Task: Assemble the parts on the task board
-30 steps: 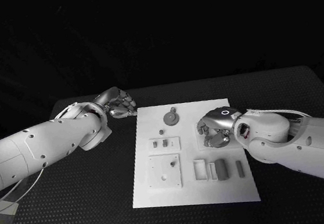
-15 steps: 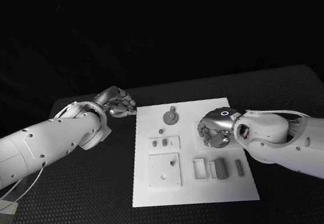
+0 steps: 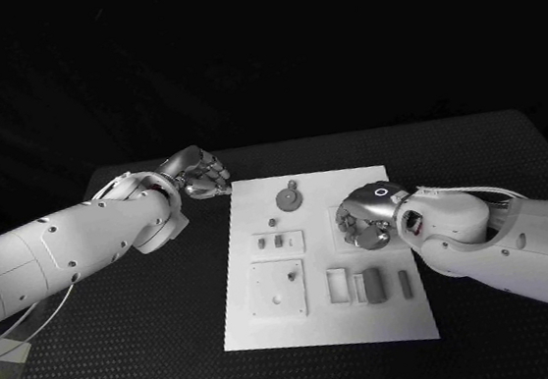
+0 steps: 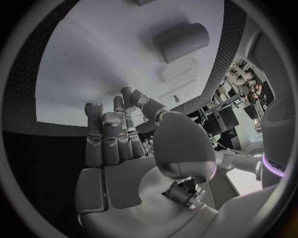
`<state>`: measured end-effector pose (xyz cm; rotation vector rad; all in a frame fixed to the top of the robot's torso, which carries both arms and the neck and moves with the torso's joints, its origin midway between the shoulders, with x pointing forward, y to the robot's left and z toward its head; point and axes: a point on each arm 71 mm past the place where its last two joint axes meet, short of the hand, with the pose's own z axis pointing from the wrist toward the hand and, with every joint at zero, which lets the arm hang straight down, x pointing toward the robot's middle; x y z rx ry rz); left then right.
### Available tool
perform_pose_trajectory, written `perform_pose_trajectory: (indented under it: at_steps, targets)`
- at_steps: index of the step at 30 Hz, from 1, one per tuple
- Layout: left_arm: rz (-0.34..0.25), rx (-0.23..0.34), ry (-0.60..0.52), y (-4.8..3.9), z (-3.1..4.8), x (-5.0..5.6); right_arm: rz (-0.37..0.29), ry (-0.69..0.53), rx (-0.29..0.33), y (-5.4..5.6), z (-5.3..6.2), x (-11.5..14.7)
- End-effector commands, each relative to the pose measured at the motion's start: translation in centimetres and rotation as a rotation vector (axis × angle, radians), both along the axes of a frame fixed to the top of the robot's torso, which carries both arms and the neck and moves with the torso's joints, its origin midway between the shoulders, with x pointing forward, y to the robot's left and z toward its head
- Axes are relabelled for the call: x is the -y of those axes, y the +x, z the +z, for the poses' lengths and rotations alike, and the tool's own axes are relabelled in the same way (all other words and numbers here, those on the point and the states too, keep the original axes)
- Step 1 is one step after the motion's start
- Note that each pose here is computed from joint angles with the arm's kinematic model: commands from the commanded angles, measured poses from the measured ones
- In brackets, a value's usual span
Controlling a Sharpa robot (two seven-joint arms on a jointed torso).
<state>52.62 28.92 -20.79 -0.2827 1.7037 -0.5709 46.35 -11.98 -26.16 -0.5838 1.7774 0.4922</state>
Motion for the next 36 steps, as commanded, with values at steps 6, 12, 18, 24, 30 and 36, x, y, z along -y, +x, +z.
perform_pose_trajectory:
  at_steps: [6, 12, 18, 24, 30, 36]
  targets:
    - [-0.006, 0.003, -0.007, 0.04, 0.09, 0.2, 0.024, 0.016, 0.042, -0.2, 0.3, -0.5]
    - [-0.005, 0.003, -0.006, 0.04, 0.09, 0.2, 0.027, 0.037, 0.068, -0.4, 0.6, -0.6]
    - [-0.004, 0.003, -0.006, 0.04, 0.09, 0.1, 0.024, 0.072, 0.105, -0.6, 1.0, -0.7]
    - [-0.003, 0.004, -0.006, 0.02, 0.1, 0.1, 0.046, 0.087, 0.138, -1.2, 1.6, -1.0]
    - [-0.004, 0.006, -0.007, 0.03, 0.11, 0.1, 0.079, 0.126, 0.146, -2.1, 2.5, -2.2]
    - [0.004, 0.008, -0.005, 0.19, 0.1, -0.2, 0.158, 0.183, 0.12, -3.6, 3.3, -5.4]
